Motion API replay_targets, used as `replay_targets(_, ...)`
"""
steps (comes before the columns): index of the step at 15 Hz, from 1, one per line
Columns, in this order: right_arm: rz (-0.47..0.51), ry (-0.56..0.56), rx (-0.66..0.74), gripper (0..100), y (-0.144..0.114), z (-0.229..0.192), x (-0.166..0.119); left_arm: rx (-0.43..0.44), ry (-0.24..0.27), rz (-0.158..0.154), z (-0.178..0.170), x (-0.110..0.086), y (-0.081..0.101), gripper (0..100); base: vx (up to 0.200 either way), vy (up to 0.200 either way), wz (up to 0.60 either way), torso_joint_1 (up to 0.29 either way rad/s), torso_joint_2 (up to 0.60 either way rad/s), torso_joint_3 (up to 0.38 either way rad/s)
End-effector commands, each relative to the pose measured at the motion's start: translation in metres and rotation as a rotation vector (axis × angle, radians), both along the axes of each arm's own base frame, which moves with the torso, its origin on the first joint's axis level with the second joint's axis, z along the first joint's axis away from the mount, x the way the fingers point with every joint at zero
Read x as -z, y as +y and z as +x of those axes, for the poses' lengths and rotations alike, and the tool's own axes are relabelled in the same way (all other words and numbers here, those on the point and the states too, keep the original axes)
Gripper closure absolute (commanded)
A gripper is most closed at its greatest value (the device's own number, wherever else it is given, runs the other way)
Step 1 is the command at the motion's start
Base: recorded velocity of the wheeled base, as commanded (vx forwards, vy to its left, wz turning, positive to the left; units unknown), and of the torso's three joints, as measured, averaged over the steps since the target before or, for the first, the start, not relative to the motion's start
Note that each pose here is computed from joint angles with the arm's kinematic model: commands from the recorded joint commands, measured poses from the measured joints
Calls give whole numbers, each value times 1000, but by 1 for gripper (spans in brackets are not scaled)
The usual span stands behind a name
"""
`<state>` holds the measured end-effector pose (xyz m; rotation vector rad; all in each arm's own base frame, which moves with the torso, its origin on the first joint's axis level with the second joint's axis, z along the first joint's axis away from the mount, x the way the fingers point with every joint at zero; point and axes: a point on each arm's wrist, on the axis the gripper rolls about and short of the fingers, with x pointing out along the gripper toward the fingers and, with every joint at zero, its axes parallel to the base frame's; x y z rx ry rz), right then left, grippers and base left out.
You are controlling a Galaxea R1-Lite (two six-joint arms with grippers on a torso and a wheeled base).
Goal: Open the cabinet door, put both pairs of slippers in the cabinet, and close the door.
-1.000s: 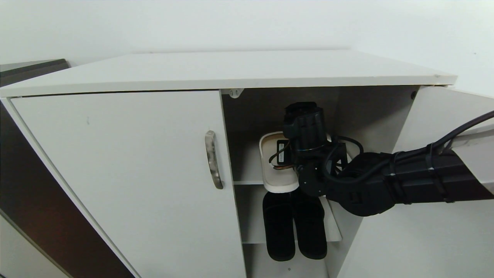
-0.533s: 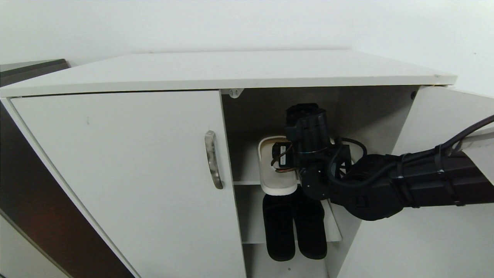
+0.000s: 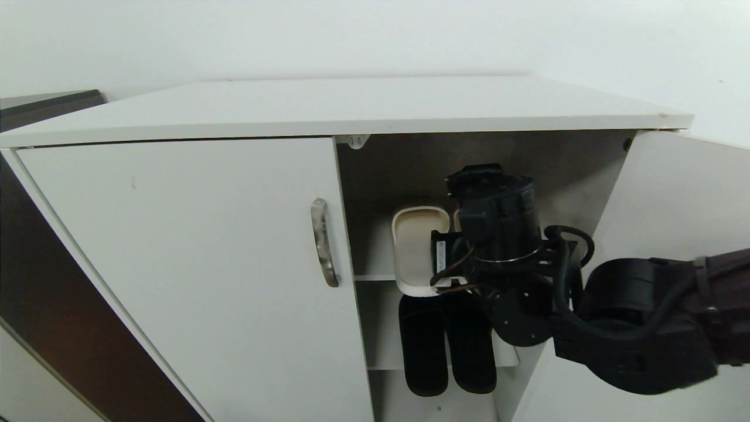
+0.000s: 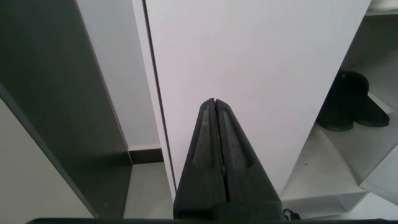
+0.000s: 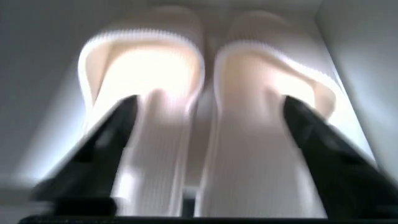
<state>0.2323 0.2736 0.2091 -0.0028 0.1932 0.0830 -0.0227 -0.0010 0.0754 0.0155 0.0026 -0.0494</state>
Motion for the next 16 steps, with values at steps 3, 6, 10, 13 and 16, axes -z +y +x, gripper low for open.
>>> replay_targets(3,55,-38,-72,100,-19,-42,-25,1,0,0,0,0,0,100,0,0,0,0,0,0)
replay_targets(6,8,-4,-91,100,-13,-46,-8,-2,0,-3,0,0,0,100,0,0,0,0,0,0)
replay_targets(10,-21,18,-87,100,-11,-44,4,-2,0,-3,0,0,0,100,0,0,0,0,0,0)
replay_targets(13,-27,24,-87,100,-12,-44,6,-2,0,-3,0,0,0,100,0,0,0,0,0,0)
replay_targets(16,-35,29,-87,100,-11,-44,9,0,0,-3,0,0,0,100,0,0,0,0,0,0)
